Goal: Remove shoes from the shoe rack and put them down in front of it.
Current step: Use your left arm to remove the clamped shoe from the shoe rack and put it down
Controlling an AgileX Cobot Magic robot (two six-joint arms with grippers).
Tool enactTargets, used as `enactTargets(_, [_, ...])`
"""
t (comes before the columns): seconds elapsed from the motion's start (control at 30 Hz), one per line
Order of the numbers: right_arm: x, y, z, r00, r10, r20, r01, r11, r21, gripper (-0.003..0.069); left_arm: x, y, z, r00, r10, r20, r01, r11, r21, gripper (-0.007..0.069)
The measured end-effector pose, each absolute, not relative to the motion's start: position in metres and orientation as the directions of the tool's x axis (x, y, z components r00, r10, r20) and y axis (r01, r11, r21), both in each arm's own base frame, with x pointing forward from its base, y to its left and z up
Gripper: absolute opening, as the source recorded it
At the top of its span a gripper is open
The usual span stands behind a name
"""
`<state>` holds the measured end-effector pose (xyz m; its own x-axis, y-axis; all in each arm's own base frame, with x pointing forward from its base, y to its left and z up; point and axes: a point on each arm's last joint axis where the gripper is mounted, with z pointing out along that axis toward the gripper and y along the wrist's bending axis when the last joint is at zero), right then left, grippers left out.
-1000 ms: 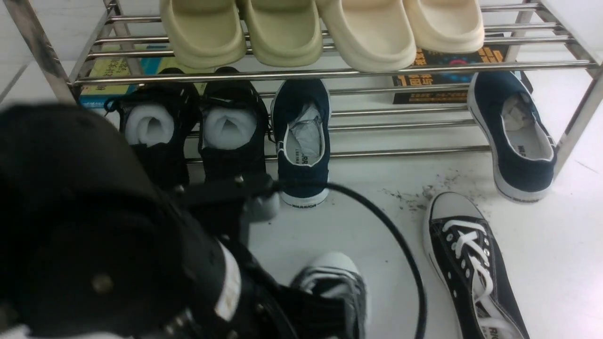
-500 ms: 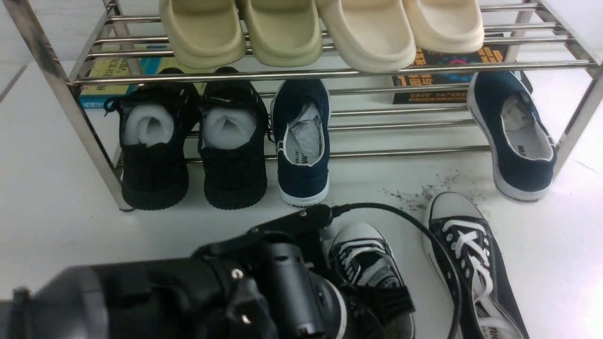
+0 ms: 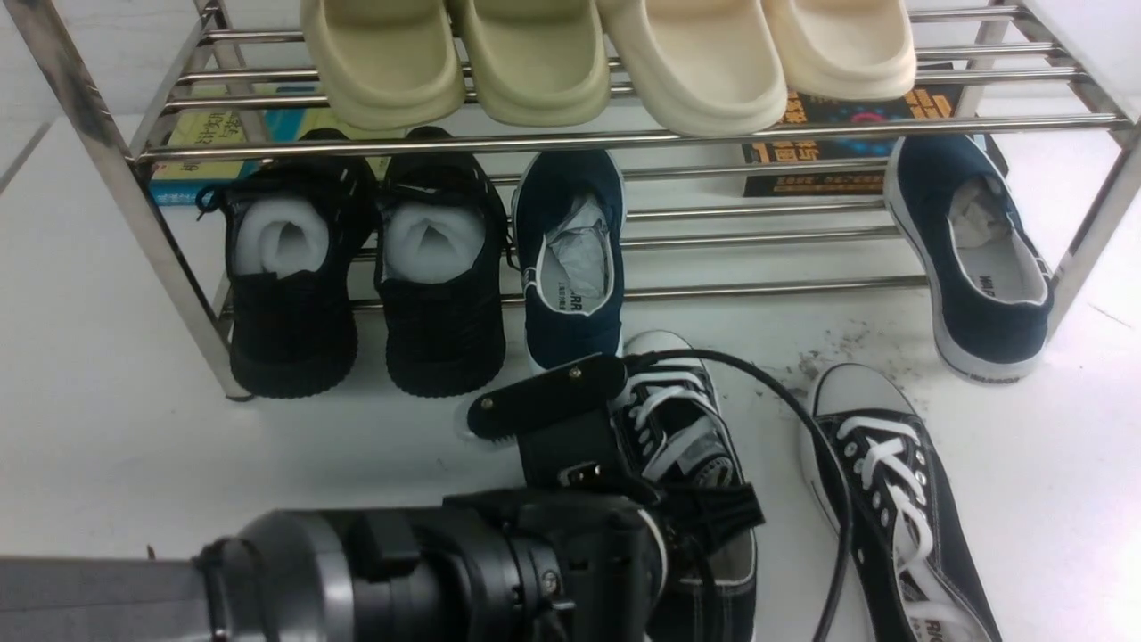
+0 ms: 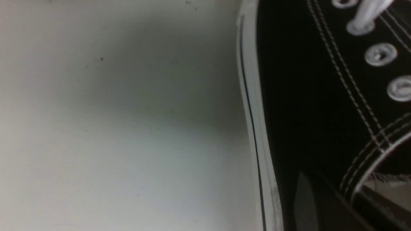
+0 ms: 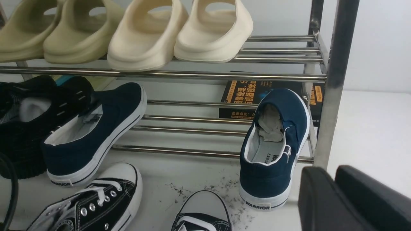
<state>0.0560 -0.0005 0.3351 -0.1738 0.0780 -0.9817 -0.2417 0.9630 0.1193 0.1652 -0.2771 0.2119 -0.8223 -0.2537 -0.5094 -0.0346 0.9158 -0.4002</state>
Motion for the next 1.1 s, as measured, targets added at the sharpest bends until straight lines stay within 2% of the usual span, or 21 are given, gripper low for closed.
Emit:
enactTargets(0.3, [0.056,-0.001,0.335,-0.174,0.078,-0.982,-0.242,0.963,0.119,0.0101,0.160,-0.284,0.210,-0.863,-0.249,-0.440,-0.026,0.891,-0.454,0.0011])
enactTargets(0.63, [0.056,0.000,0.335,-0.179,0.085,-0.980,-0.244,0.961,0.128,0.0101,0.157,-0.282,0.200,-0.887,-0.192,-0.419,-0.020,0.924,-0.381,0.0011])
enactTargets(0.83, [0.056,0.000,0.334,-0.188,0.094,-0.978,-0.247,0.959,0.140,0.0105,0.157,-0.286,0.183,-0.900,-0.189,-0.392,-0.043,0.935,-0.351,0.0021])
enactTargets(0.93, [0.055,0.001,0.334,-0.199,0.106,-0.974,-0.252,0.955,0.155,0.0105,0.157,-0.287,0.183,-0.901,-0.188,-0.391,-0.041,0.934,-0.356,0.0040])
enactTargets(1.1, [0.054,0.001,0.329,-0.257,0.125,-0.958,-0.236,0.953,0.188,0.0105,0.158,-0.288,0.184,-0.899,-0.162,-0.408,-0.008,0.936,-0.353,0.0151])
